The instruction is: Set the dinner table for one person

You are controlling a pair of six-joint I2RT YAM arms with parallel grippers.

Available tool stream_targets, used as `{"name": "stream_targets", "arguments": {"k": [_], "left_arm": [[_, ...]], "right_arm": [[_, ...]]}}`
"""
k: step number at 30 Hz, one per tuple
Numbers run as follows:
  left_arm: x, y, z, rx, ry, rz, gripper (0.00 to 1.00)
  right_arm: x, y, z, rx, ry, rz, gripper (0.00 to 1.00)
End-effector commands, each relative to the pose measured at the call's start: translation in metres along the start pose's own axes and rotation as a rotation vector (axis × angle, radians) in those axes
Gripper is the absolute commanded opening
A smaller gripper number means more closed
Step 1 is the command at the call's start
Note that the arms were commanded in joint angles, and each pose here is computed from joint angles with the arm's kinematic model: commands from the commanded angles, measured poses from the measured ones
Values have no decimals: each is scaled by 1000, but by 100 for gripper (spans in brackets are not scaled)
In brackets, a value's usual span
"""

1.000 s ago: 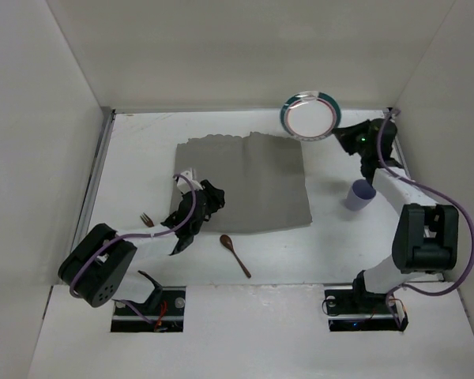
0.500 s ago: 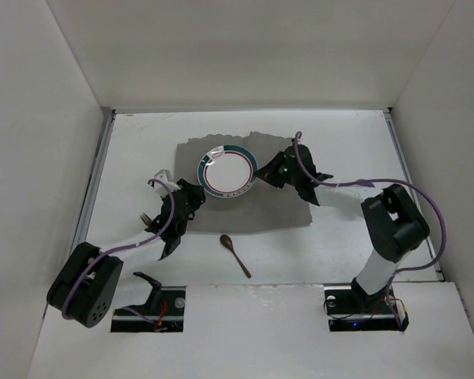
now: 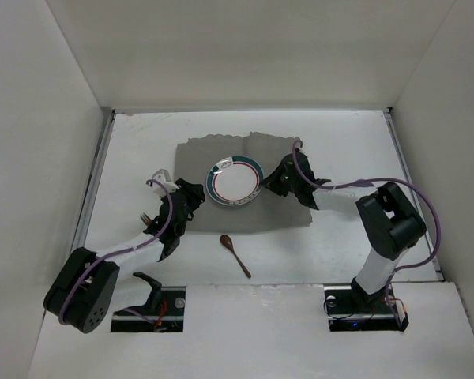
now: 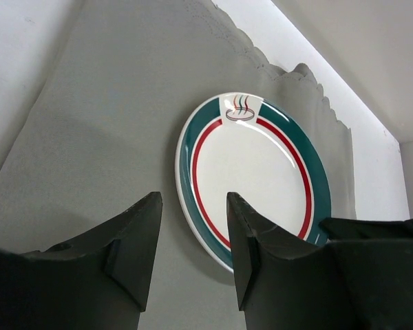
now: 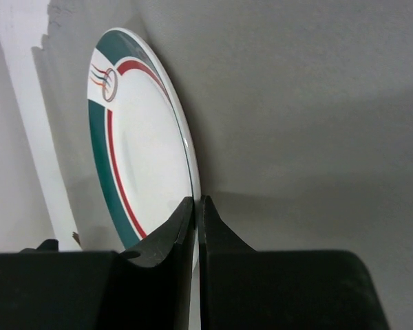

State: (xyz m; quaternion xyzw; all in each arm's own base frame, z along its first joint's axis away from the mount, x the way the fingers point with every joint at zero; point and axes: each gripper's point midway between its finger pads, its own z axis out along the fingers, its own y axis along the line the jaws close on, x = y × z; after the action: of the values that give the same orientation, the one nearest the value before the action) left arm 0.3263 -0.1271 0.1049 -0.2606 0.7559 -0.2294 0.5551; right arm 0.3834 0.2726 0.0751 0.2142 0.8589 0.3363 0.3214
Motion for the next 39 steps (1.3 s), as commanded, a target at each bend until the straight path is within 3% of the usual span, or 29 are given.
{"name": "stream_targets", "arguments": {"k": [1,12,17,21,24,26,28,29,32,33,39], "left_arm": [[-12,-4,0,16,-51,-16,40],[-13,-10,-3,27,-56,-6,40],[-11,-9,-3,28,-49,-10,40],[-17,-8,-5,25,-72,-9,40],[-13,-10,-5,31,-57,-10,40],[-11,-12,-4,31,-54,0,40],[-7,-12,-2,26,-44,5,40],[-4,-10,-1,23,-35,4,40],[-2,-12,-1,27,-29,7,40],[-3,-12,-1,28,-33,10,40],[-1,-12,-1,28,-29,9,40]], "right_arm": [[-7,8,-11,-6,-35,-17,9],[6,-21,-33,131,-54,-61,17],[12,-26,-40,141,-20,-110,44],[-3,-11,-74,94,-70,-158,49],[-31,-10,-111,110,-166,-197,45],[-52,-18,-137,153,-248,-198,36],[-84,-38,-175,236,-376,-180,13],[-96,-48,-188,272,-423,-170,8],[-137,-89,-239,419,-606,-103,6],[-146,-98,-251,457,-652,-96,8],[-190,-149,-306,721,-815,-62,42]]}}
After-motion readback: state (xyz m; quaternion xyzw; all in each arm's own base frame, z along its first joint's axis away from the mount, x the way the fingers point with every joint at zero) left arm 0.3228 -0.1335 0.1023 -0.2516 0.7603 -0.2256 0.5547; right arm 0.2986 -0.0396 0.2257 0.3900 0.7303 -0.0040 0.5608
